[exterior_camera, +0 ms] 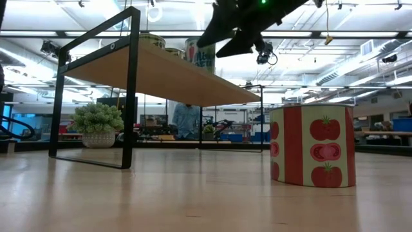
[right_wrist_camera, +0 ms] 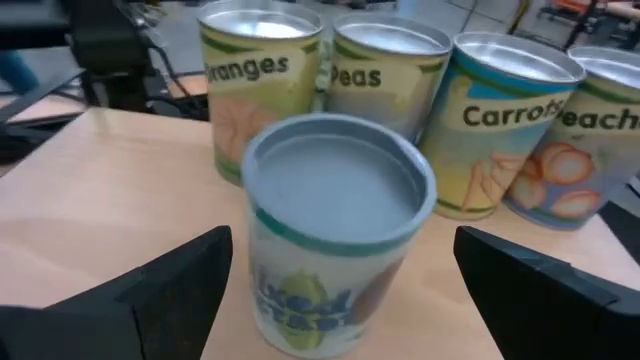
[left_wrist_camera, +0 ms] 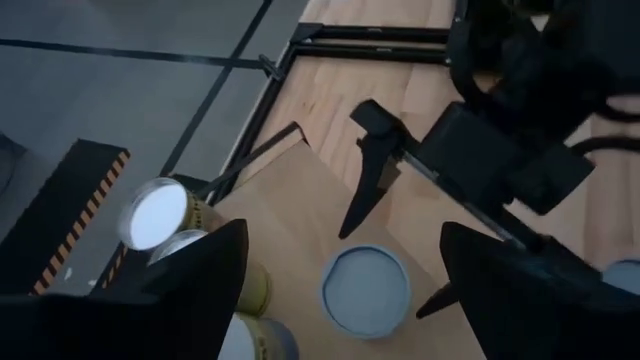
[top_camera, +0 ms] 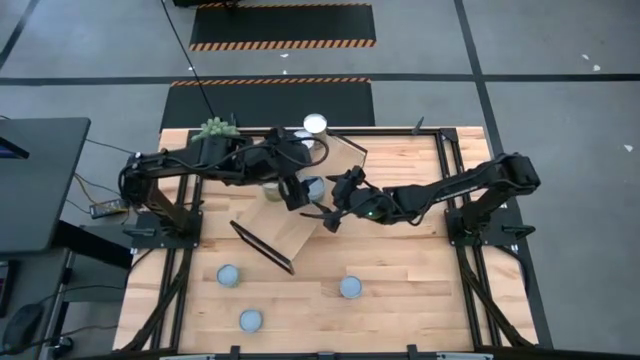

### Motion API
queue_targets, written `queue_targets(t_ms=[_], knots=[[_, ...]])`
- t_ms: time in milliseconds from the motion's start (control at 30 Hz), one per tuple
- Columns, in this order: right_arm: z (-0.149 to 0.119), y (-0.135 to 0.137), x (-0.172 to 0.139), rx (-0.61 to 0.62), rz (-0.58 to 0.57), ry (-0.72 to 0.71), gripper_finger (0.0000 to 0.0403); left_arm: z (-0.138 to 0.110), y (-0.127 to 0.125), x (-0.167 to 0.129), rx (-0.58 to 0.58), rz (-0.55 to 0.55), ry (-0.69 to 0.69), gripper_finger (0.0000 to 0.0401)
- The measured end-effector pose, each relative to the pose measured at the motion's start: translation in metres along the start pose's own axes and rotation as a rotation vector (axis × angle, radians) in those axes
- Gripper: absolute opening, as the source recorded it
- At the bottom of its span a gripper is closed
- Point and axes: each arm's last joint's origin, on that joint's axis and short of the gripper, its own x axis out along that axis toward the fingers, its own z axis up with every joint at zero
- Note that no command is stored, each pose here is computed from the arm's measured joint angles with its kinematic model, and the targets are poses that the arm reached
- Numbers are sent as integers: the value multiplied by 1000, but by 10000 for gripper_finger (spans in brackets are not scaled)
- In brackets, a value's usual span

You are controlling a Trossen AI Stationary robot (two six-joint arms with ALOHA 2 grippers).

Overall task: Pick and place cans onto a shelf
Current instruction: Put the canned mix vegetables on the shelf

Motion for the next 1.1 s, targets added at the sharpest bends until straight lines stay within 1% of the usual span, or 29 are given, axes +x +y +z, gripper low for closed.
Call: queue_targets(t_ms=[267, 367, 467, 767, 900, 1100], knots=[[-7, 4, 12, 18, -46, -19, 390, -1, 10, -19, -16, 15, -35, 334], [-8, 4, 15, 36, -92, -33, 390, -1, 13, -23, -20, 15, -43, 334], [-7, 0, 16, 55, -124, -43, 388, -1, 14, -26, -22, 15, -46, 334], [-7, -16, 25, 51, -192, -24, 374, -3, 15, -28, -1, 12, -38, 334], [-6, -21, 29, 15, -210, -17, 372, -4, 15, -28, 5, 13, -27, 334], [-6, -27, 32, -83, -227, -2, 372, -5, 15, -28, 12, 14, -17, 334]])
